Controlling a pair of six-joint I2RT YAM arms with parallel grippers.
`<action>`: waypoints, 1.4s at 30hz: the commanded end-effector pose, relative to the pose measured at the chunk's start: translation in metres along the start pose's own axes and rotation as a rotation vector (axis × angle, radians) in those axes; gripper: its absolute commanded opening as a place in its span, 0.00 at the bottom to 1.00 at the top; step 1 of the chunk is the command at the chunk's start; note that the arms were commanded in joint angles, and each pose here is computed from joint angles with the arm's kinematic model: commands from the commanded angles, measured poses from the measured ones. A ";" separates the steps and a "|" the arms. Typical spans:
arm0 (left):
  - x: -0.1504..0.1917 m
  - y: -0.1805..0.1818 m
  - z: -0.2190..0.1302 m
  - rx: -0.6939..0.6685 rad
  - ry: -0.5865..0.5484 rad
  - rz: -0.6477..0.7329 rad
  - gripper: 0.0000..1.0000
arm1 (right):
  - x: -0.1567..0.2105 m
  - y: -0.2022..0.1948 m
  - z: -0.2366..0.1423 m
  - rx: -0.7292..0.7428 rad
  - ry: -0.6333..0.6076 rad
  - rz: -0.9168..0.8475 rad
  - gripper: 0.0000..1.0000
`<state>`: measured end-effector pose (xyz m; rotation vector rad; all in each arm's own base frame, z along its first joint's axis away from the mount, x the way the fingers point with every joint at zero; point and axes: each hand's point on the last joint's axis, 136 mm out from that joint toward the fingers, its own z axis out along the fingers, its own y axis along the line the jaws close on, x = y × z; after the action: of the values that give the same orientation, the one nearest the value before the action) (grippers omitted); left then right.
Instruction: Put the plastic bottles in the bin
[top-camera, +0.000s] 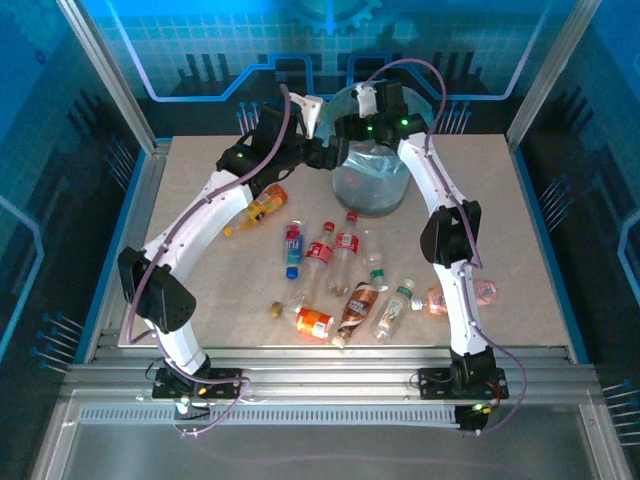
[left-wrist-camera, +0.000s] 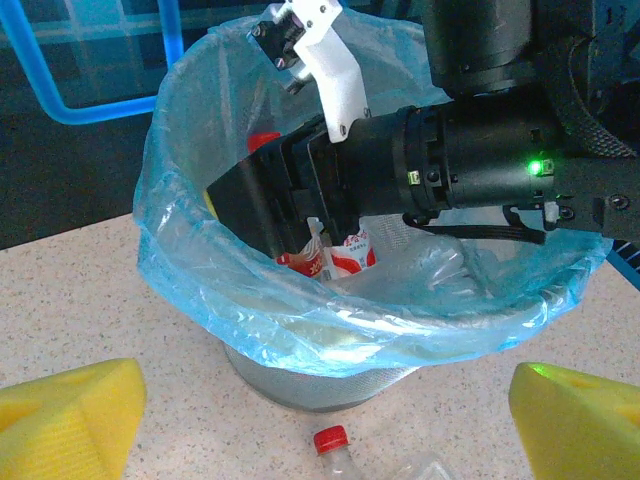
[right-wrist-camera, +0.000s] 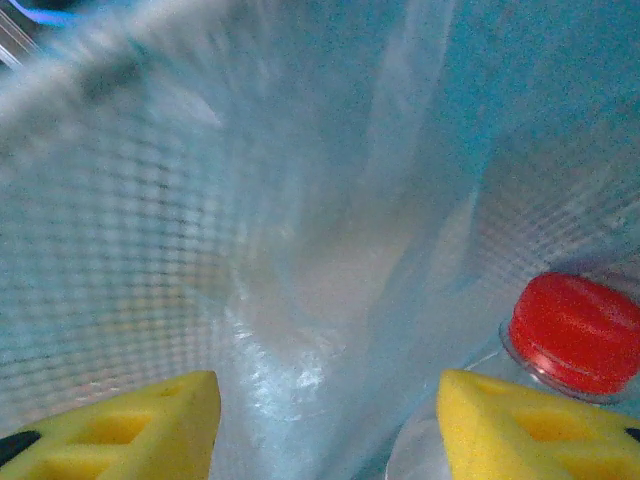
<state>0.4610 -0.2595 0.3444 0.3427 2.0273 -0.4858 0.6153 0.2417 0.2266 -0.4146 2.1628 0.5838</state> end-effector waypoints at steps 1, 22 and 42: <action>0.000 0.001 0.002 -0.009 -0.003 -0.008 0.95 | -0.022 0.011 -0.011 0.001 -0.058 -0.054 0.60; -0.015 0.003 0.001 -0.016 -0.038 -0.029 0.95 | -0.047 0.018 -0.012 -0.007 -0.151 -0.126 0.63; 0.055 0.129 -0.119 -0.336 -0.012 -0.436 0.93 | -0.097 0.187 -0.170 -0.059 -0.280 -0.470 0.72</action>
<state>0.4232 -0.0998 0.3316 -0.2174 2.1010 -0.3881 0.5070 0.3055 0.4501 -0.6857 1.6707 0.4579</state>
